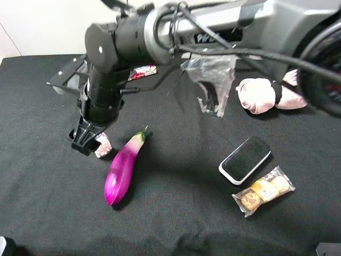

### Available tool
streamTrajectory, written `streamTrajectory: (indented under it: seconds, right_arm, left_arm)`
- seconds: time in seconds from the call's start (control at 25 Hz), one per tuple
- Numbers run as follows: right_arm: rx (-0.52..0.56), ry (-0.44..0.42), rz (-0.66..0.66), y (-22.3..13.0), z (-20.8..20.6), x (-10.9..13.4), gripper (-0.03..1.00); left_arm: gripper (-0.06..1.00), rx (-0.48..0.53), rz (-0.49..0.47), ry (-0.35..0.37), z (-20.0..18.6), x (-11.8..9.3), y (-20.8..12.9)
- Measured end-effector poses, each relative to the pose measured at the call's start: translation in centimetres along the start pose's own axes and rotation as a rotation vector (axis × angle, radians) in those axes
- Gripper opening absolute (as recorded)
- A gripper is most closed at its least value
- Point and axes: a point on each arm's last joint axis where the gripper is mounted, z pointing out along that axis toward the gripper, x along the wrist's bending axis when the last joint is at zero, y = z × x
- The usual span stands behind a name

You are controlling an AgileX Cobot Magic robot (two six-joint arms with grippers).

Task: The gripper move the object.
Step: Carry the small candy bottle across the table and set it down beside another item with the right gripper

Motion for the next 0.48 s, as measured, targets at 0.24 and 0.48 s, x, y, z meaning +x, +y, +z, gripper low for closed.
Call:
streamTrajectory:
  seconds: [0.24, 0.48]
  right_arm:
    - [0.064, -0.028, -0.006, -0.3, -1.9, 0.1, 0.65]
    - [0.123, -0.043, -0.001, -0.7, -4.3, 0.4, 0.65]
  left_arm:
    - [0.99, 0.000, 0.000, 0.000, 0.0, 0.0, 0.0]
    - [0.99, 0.000, 0.000, 0.000, 0.0, 0.0, 0.0]
